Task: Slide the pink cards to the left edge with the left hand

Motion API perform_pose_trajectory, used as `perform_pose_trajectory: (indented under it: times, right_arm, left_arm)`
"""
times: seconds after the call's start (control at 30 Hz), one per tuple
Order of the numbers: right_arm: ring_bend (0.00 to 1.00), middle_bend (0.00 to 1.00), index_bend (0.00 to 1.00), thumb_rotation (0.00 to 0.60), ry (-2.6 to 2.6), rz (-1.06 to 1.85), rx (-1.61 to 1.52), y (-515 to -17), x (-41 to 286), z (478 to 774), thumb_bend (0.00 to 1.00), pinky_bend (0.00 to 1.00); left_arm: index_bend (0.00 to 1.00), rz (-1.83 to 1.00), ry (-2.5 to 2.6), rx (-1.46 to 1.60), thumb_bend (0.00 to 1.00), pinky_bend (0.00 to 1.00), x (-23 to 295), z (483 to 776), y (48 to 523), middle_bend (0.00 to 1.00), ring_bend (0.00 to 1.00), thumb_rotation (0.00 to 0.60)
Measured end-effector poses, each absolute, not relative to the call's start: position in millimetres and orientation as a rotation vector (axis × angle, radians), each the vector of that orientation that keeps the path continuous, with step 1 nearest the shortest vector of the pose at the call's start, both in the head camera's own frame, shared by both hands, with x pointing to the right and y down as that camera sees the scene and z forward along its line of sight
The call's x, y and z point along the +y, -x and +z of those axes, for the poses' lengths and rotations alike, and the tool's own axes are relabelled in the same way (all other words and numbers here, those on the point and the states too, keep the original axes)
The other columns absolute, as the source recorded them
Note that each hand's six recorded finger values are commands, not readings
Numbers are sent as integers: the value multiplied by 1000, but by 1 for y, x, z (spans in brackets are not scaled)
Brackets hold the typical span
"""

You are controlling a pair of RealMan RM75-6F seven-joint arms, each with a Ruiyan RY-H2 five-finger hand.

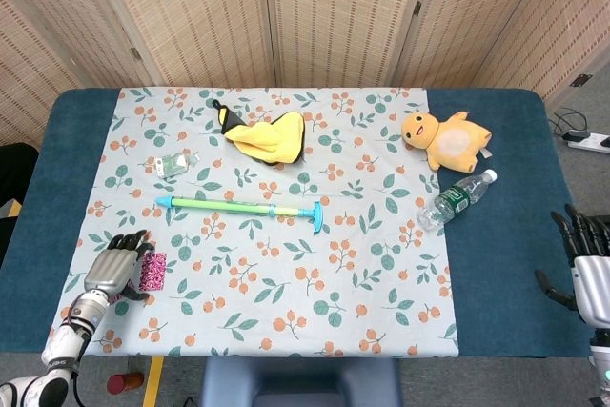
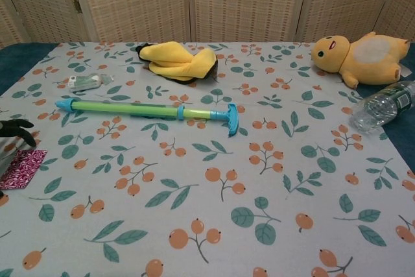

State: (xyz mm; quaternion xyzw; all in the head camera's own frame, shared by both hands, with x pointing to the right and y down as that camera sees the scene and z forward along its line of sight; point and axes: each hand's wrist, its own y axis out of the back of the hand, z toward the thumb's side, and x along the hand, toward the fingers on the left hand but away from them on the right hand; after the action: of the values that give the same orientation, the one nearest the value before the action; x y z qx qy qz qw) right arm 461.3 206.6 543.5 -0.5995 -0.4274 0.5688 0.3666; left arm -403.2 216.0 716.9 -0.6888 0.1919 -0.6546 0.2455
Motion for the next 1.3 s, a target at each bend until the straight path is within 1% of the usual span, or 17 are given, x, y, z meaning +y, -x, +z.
perform_pose_trajectory:
  times: [0.43,0.7,0.9,1.13,1.3]
  right_arm:
    - [0,2,1,600,1536,1466,-1103,-462,207,543,329,0]
    - [0,2,1,600,1537,1467,-1102,-463,207,543,329,0]
    - [0,2,1,600,1535,1462,-1100,-462,205,542,329,0]
    - [0,2,1,600,1532,1464,-1101,-465,203,543,329,0]
    - [0,2,1,600,1532,1465,-1100,-466,201,543,329,0]
  left_arm:
    - [264,-1792,1880,522,128,0,211,720,402,0,0,600]
    - [348,-1783,1871,538,132,0,212,719,400,0,0,600]
    - [363,-1786,1866,578,134,0,213,713,402,0,0,600]
    - [362,-1832,1841,688,135,0,209,699,420,0,0,600]
    - [357,-1908,1816,776,135,0,213,693,441,0,0,600]
